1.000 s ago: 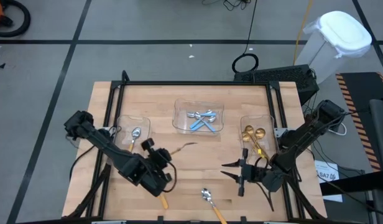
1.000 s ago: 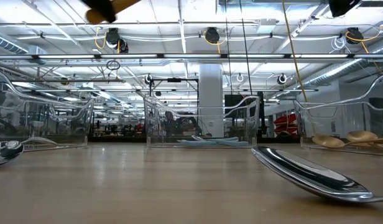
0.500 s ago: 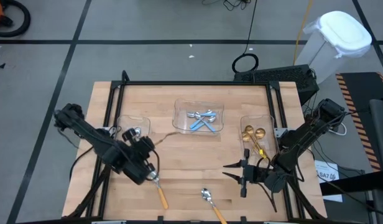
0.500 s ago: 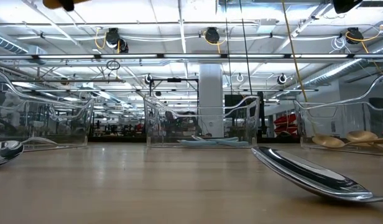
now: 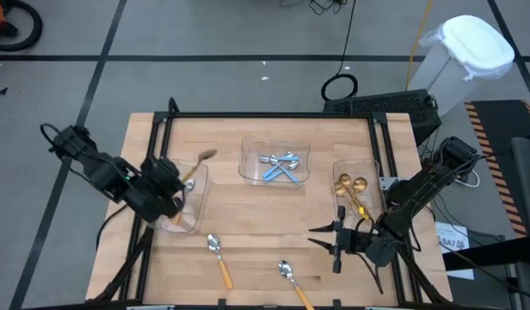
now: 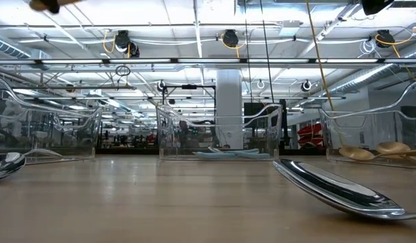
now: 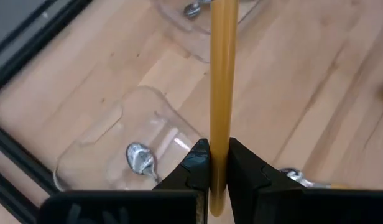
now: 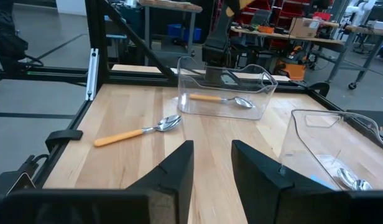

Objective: Sort silverware by color (type)
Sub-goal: Put the yellow spoon into the left transparent bin

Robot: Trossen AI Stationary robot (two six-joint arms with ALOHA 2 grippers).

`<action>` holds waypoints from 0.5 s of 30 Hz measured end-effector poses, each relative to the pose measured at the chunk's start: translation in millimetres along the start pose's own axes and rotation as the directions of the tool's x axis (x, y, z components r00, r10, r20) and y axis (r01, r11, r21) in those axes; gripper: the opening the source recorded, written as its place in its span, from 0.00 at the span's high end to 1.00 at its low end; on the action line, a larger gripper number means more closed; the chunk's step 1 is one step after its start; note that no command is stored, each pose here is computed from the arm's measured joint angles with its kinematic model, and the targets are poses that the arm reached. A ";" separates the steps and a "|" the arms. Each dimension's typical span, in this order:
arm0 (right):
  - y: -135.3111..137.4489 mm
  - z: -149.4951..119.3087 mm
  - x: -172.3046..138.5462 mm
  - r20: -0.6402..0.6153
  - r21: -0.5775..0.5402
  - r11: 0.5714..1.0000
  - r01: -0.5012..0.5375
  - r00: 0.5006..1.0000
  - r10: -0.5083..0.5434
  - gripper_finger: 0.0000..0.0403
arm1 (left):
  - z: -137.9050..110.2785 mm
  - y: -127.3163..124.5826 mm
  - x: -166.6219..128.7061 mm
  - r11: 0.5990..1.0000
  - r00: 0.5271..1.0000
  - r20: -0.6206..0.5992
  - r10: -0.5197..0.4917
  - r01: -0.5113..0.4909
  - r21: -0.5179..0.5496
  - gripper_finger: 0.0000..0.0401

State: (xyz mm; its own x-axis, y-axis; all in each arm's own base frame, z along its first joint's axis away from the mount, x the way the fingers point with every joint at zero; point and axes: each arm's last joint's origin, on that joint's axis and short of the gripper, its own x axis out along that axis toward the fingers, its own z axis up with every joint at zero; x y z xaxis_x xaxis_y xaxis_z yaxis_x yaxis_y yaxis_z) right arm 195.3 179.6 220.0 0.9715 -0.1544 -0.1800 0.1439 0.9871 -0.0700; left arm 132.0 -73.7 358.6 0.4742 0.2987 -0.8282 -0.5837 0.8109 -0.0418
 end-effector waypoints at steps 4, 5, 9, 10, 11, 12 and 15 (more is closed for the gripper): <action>0.0 -0.2 0.0 -0.002 -0.002 1.000 0.000 1.000 0.000 0.74 | -18.9 17.8 16.1 0.990 0.996 0.014 -0.089 0.090 -0.106 0.93; -0.1 -0.4 0.0 -0.003 -0.004 1.000 0.001 1.000 -0.001 0.74 | -24.2 20.4 21.8 0.987 0.994 0.014 -0.104 0.105 -0.120 0.93; -0.3 -1.7 0.0 -0.011 -0.014 1.000 0.003 1.000 -0.003 0.74 | -45.7 29.9 46.2 0.979 0.992 -0.024 -0.121 0.115 -0.171 0.93; -0.4 -2.2 0.0 -0.014 -0.014 1.000 0.004 1.000 -0.004 0.74 | -51.0 31.8 52.3 0.978 0.992 -0.045 -0.114 0.104 -0.183 0.93; -0.6 -2.8 0.0 -0.019 -0.012 1.000 0.005 1.000 -0.005 0.74 | -55.4 33.0 57.3 0.976 0.992 -0.068 -0.107 0.091 -0.199 0.93; -0.8 -3.6 0.1 -0.024 -0.011 1.000 0.007 1.000 -0.008 0.74 | -59.4 33.9 62.1 0.973 0.991 -0.086 -0.101 0.081 -0.218 0.93; -1.2 -4.8 0.0 -0.031 -0.018 1.000 0.012 0.999 -0.013 0.74 | -69.8 35.0 72.4 0.963 0.987 -0.140 -0.081 0.041 -0.266 0.93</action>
State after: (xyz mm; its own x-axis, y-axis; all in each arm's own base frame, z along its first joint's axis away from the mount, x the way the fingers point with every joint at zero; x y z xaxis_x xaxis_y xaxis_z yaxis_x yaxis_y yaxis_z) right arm 194.3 178.1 215.4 0.9633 -0.1682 -0.2093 0.1524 0.9842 -0.0896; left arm 99.9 -58.8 258.2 0.4231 0.1590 -0.8920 -0.7178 0.6596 -0.2229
